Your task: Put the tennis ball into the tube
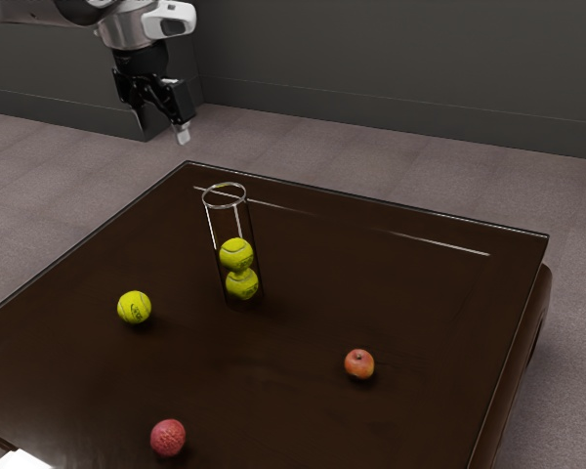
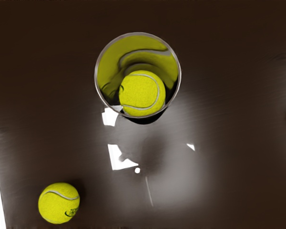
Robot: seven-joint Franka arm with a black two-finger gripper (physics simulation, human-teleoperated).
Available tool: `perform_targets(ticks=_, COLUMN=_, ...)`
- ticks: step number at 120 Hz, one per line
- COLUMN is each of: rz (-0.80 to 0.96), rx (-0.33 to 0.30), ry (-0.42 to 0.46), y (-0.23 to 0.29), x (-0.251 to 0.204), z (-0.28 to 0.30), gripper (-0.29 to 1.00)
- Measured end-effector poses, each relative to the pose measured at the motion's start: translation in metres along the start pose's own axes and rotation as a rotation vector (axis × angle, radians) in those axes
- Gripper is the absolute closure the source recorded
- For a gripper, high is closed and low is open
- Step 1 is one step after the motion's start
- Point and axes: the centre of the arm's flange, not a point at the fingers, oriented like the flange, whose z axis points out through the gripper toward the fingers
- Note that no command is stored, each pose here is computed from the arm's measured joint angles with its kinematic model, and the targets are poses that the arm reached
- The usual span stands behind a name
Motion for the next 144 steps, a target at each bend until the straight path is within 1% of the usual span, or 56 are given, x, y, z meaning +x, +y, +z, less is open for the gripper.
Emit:
perform_targets(ticks=25, rz=0.008, rx=-0.005, ry=-0.005, y=0.001, x=-0.003, z=0.002, gripper=0.0)
perform_targets(ticks=43, rz=-0.005, rx=-0.019, ry=-0.072, y=-0.002, x=-0.041, z=0.022, gripper=0.0)
perform_targets(ticks=53, rz=-0.019, rx=-0.029, ry=-0.117, y=-0.008, x=-0.059, z=0.048, gripper=0.0)
perform_targets(ticks=59, rz=-0.036, rx=-0.025, ry=-0.133, y=-0.018, x=-0.07, z=0.062, gripper=0.0)
perform_targets(ticks=80, rz=-0.153, rx=-0.029, ry=-0.179, y=-0.089, x=-0.104, z=0.134, gripper=0.0)
perform_targets(ticks=109, rz=-0.141, rx=-0.017, ry=-0.2, y=-0.105, x=-0.094, z=0.229, gripper=0.0)
perform_targets(ticks=144, rz=-0.188, rx=-0.016, ry=-0.195, y=-0.142, x=-0.096, z=0.313, gripper=0.0)
